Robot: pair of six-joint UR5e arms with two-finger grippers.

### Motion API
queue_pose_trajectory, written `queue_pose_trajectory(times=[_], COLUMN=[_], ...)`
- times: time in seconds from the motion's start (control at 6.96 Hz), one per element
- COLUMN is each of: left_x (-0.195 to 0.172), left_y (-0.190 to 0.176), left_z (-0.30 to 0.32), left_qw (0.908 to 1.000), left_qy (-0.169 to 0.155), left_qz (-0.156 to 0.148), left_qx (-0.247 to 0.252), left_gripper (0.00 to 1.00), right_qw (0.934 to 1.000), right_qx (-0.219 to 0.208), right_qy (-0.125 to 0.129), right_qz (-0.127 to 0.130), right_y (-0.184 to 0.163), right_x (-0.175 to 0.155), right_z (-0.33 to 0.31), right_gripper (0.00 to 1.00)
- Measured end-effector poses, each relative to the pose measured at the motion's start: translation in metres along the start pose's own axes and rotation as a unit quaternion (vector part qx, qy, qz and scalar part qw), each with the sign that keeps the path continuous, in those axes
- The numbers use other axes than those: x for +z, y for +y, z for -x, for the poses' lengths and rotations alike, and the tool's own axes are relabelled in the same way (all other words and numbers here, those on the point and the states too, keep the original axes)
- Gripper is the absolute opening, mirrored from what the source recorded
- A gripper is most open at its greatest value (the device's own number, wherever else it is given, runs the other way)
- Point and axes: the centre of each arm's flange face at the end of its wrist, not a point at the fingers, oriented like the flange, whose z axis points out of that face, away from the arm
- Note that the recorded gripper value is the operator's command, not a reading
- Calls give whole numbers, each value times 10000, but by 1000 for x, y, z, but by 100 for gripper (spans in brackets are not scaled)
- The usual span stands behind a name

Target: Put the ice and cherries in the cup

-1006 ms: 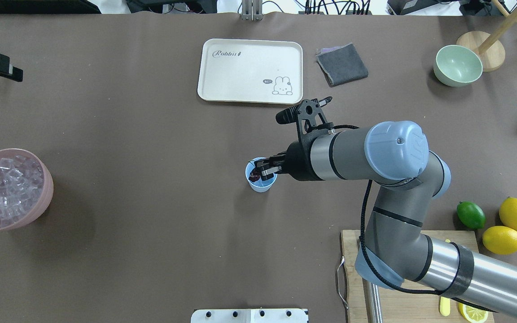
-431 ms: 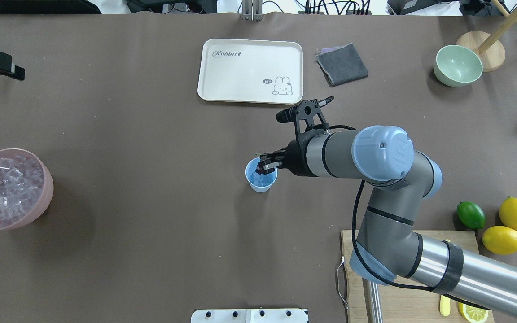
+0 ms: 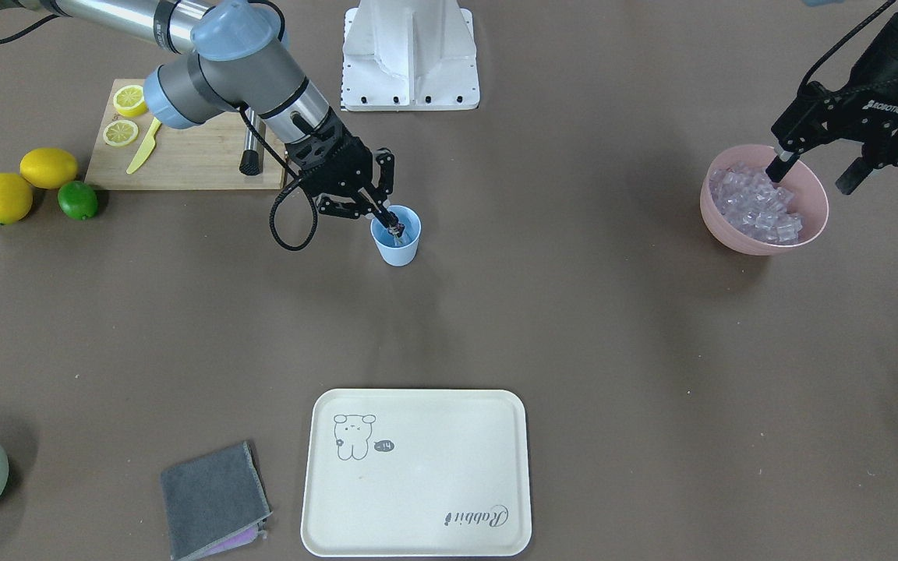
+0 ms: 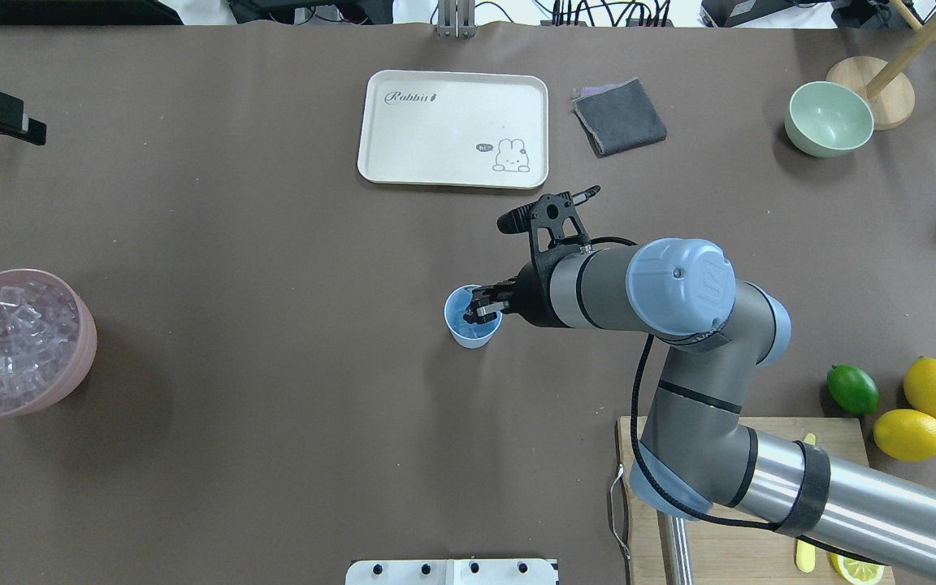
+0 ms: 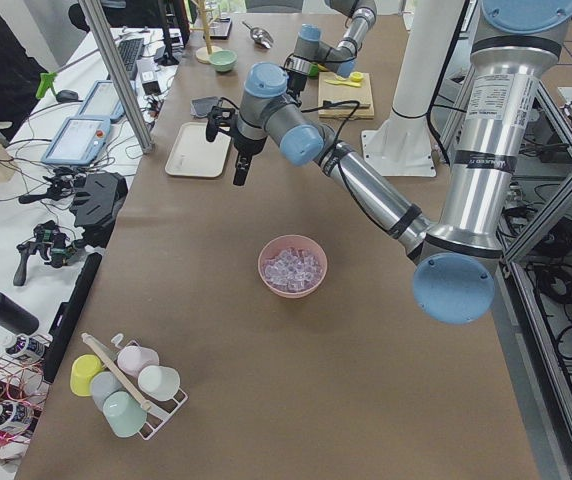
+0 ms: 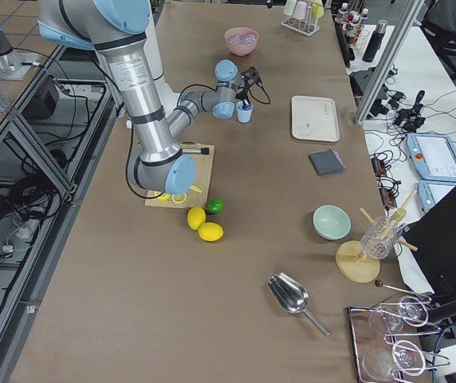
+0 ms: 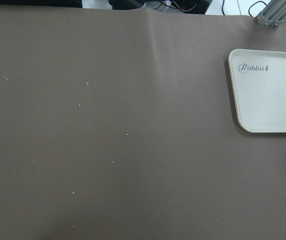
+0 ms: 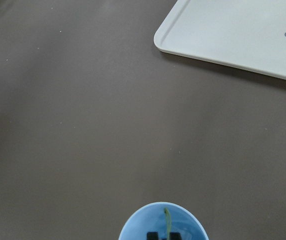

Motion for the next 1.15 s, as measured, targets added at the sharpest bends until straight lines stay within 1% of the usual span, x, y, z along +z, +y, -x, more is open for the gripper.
queue_pose_trajectory(times=[0.43, 0.57, 0.72, 0.86, 1.01, 1.15], left_x=[0, 0, 1, 2, 2, 5], left_y=[0, -1, -1, -2, -3, -4], left_z=[0, 0, 1, 6, 12, 21], left_qw=[10000, 10000, 10000, 10000, 9999, 9997], left_qy=[0, 0, -26, -68, -107, -229], left_qz=[0, -5, -12, -32, -57, -101], left_qx=[0, 5, -1, 11, 24, -29], left_gripper=[98, 98, 98, 98, 98, 98], right_qw=[10000, 10000, 9999, 9993, 9974, 9938], right_qx=[40, 55, 90, 185, 384, 579], right_qy=[-72, -62, 19, 145, 327, 606], right_qz=[-3, 3, 78, 275, 507, 727], right_y=[-1, -6, -16, -32, -51, -70], right_x=[-5, -11, -20, -36, -56, -79], right_z=[6, 6, 0, -16, -43, -83], right_gripper=[100, 100, 100, 100, 100, 100])
